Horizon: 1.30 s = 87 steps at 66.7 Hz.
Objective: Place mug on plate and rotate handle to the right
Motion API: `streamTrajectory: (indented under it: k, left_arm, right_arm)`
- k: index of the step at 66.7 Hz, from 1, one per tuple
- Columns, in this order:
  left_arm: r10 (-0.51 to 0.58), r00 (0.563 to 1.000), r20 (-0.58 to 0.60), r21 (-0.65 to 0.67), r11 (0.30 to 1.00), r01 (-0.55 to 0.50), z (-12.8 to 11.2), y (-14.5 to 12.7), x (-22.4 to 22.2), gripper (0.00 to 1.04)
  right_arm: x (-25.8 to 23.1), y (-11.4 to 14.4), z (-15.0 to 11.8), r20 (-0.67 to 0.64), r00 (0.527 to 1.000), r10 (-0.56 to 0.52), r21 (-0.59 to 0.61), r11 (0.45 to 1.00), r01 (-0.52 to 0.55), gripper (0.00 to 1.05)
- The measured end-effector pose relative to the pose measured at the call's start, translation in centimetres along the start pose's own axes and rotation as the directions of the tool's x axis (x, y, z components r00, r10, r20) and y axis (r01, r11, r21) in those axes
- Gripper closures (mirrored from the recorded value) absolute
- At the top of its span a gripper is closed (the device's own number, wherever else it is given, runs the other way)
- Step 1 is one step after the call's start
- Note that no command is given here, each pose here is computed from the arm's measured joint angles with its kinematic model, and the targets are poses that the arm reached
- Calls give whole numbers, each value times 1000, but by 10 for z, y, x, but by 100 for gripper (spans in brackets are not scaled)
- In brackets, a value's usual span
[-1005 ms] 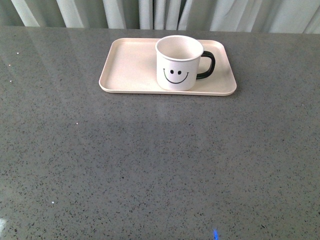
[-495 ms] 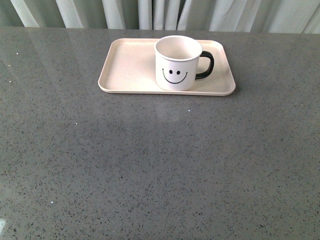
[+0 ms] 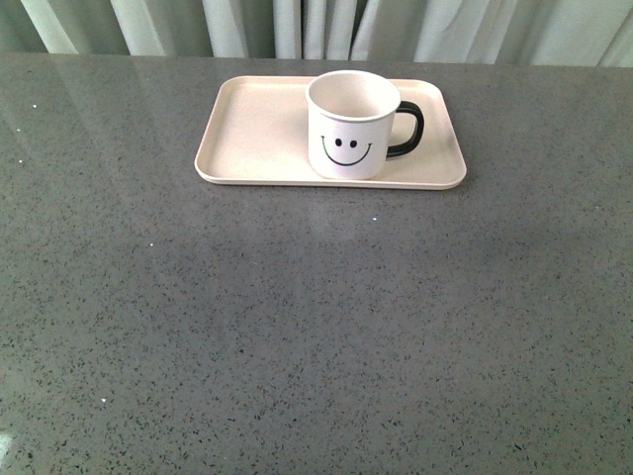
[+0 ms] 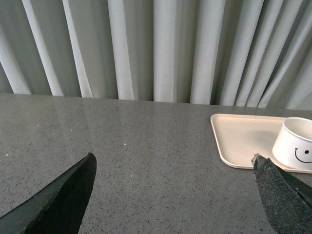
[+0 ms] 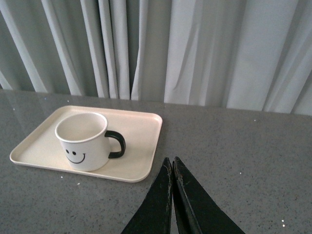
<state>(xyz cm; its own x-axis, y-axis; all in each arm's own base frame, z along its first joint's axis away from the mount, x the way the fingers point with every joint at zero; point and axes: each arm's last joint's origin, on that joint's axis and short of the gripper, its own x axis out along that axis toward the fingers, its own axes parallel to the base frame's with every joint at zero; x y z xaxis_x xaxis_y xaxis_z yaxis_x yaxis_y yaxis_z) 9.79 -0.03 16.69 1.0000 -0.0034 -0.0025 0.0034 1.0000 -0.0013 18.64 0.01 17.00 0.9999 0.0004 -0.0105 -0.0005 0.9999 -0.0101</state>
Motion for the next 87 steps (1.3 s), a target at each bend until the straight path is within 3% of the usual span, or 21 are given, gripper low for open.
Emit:
streamTrajectory:
  k: [8,87]
  left_arm:
    - [0,1000,0,0,1000,0,0,0,0,9]
    - [0,1000,0,0,1000,0,0,0,0,9]
  right_arm:
    - [-16,0,-10,-13,1000,0,0,1000,0,103]
    - [-73,0,2,31,1000,0,0,1000,0,103]
